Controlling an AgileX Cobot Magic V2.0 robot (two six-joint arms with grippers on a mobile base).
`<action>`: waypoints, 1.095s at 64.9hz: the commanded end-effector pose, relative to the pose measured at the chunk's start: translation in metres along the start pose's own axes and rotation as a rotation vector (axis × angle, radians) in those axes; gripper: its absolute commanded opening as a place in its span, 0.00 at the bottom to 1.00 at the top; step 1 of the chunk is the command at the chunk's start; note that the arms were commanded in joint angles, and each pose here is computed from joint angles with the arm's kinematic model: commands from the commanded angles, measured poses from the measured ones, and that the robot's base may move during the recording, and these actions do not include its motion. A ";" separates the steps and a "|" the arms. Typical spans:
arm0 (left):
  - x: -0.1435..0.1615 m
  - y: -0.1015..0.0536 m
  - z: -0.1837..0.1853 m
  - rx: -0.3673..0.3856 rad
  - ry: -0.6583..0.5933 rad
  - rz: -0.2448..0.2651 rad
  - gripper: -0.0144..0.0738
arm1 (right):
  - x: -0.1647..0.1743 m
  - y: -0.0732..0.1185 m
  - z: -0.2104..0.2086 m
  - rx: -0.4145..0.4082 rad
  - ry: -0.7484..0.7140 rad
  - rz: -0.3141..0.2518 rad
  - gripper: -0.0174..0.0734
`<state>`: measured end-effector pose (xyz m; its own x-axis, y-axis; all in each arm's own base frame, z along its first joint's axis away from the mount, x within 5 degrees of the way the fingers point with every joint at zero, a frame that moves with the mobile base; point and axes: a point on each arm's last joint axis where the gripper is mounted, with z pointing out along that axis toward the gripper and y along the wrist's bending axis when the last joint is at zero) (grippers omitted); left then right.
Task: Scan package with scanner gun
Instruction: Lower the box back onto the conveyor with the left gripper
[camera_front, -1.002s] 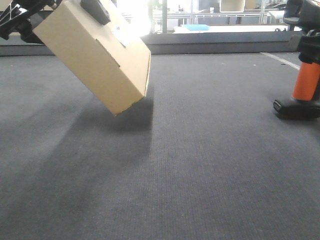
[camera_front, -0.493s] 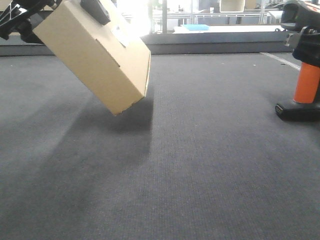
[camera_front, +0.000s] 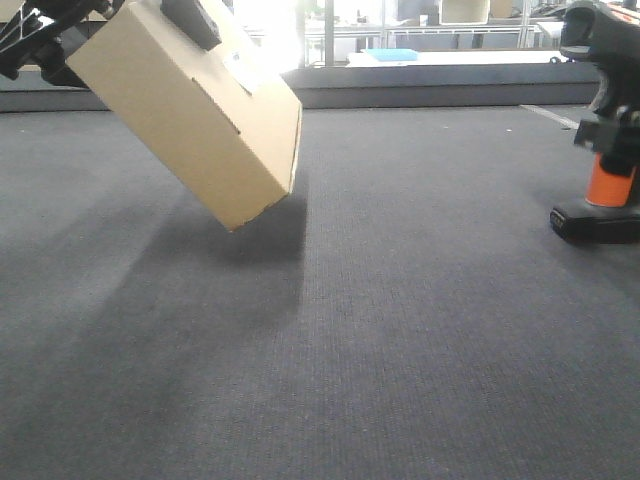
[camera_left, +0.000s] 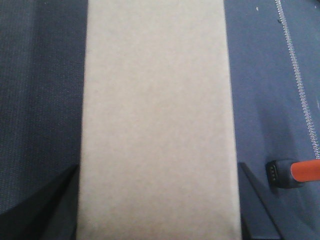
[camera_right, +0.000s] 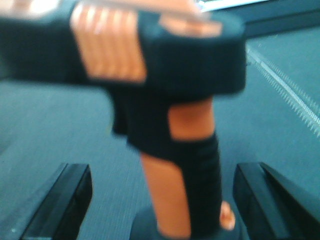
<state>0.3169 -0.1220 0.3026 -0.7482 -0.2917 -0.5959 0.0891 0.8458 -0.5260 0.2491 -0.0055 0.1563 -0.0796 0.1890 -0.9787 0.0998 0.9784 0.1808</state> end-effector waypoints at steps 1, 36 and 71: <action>-0.001 -0.004 -0.001 0.013 -0.018 -0.006 0.17 | -0.002 0.002 -0.008 -0.030 -0.019 -0.011 0.72; -0.009 0.020 -0.022 -0.088 0.026 0.071 0.17 | -0.033 0.004 -0.068 -0.032 0.064 0.009 0.36; -0.033 0.091 -0.082 -0.434 0.042 0.289 0.17 | -0.080 0.009 -0.137 -0.090 -0.084 0.036 0.02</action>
<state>0.2974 -0.0076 0.3178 -0.7761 -0.0504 -0.6286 0.0180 0.9946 -0.1020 0.1294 -0.0009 0.2477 -0.0005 0.2236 -0.9747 0.0166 0.9745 0.2236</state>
